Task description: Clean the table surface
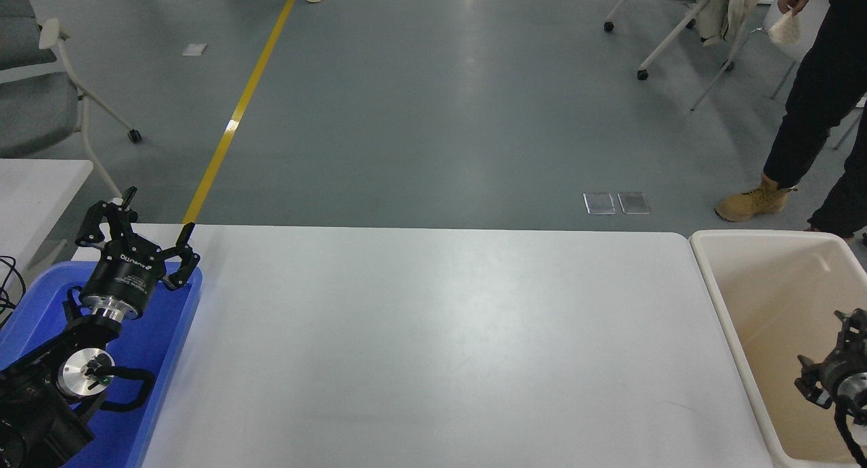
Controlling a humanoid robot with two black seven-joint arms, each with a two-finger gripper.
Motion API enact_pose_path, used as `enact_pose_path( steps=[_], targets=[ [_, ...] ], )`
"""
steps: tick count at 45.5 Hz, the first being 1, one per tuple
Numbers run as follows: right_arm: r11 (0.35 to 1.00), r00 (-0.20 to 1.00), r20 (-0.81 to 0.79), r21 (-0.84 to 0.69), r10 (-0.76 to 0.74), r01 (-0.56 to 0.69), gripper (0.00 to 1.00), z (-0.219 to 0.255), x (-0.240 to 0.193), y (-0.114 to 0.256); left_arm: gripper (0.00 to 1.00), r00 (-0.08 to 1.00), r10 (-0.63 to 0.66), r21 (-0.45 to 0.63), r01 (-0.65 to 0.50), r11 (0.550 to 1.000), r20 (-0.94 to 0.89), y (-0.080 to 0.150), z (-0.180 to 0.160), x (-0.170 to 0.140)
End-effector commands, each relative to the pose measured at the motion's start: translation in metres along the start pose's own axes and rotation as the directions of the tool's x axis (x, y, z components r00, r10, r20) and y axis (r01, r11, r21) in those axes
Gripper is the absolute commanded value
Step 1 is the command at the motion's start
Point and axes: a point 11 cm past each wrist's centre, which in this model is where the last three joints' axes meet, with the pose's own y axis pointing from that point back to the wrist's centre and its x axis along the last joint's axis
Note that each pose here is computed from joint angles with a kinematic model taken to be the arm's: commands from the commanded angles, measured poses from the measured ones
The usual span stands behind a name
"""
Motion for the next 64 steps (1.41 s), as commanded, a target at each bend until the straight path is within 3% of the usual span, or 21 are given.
enact_pose_path(
  steps=[1,19,36,64],
  targets=[
    [0.989,0.999,-0.029,0.149,0.019,-0.014,0.98,-0.088,0.017,-0.009,1.0,1.0,0.0,0.0,0.0,1.0,0.0,0.0,0.0,0.0],
    [0.946,0.994,-0.065,0.307,-0.09,0.106,0.98,-0.165,-0.039,-0.014,1.0,1.0,0.0,0.0,0.0,1.0,0.0,0.0,0.0,0.0],
    [0.847,0.951,-0.235,0.447,-0.199,0.288,0.98,-0.245,-0.112,-0.002,1.0,1.0,0.001,0.0,-0.001,1.0,0.001,0.0,0.0,0.0],
    [0.731,0.828,-0.379,0.404,-0.413,0.549,0.98,-0.184,-0.26,0.017,1.0,1.0,0.001,0.0,-0.001,1.0,0.001,0.0,0.0,0.0]
  ],
)
